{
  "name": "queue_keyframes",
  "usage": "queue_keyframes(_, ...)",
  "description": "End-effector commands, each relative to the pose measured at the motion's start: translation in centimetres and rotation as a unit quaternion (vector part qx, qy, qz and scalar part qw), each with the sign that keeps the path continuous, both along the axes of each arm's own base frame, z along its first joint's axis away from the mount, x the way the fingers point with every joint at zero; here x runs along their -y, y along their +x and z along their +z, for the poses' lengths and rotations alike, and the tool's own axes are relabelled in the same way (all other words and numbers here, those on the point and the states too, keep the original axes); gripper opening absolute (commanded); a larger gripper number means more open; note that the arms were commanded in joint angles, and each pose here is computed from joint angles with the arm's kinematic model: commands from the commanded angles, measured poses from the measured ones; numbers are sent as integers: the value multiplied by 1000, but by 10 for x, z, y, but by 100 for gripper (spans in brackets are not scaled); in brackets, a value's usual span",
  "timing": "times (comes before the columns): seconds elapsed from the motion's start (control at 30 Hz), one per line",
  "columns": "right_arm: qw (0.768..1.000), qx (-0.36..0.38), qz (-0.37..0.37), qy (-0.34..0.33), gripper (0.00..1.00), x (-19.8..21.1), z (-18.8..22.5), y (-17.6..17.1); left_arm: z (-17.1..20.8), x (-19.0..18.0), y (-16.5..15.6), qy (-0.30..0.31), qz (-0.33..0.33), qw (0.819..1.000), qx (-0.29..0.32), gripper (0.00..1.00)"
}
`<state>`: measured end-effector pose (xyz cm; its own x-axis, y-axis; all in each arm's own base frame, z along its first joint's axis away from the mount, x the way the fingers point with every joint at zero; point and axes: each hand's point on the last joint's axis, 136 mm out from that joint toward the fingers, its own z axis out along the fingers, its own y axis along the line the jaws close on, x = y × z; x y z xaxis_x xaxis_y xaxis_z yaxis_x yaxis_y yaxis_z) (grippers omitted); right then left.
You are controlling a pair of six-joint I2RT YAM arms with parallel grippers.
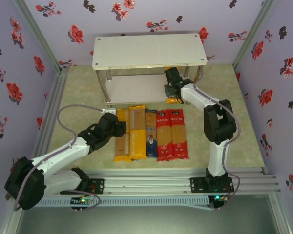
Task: Place and organize the pasta boxes and bags onto the shelf
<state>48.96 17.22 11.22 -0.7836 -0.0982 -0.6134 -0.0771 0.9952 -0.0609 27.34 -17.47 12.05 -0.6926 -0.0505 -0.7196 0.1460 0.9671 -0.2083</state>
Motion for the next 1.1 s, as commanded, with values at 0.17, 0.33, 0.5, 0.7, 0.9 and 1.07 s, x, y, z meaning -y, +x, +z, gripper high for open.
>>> queue_keyframes(0.17, 999, 22, -22, 9, 12, 7, 4, 19, 8, -1, 3, 6, -4, 1000, -1, 65)
queue_keyframes(0.33, 1000, 6, -26, 8, 17, 10, -7, 12, 7, -3, -2, 9, -6, 1000, -8, 66)
queue_keyframes(0.5, 999, -13, -31, 11, 35, 12, -18, 6, 7, -3, -4, 8, -9, 1000, -11, 68)
queue_keyframes(0.7, 999, -33, -32, 22, 56, 11, -24, -3, 6, 0, -5, 4, -15, 1000, -15, 68)
queue_keyframes(0.9, 999, -34, -36, 22, 73, 14, -23, -11, 4, 1, -6, 2, -17, 1000, -20, 69)
queue_keyframes(1.07, 999, -10, -39, 20, 84, 19, -5, -12, 1, 2, -9, -2, -24, 999, -24, 75)
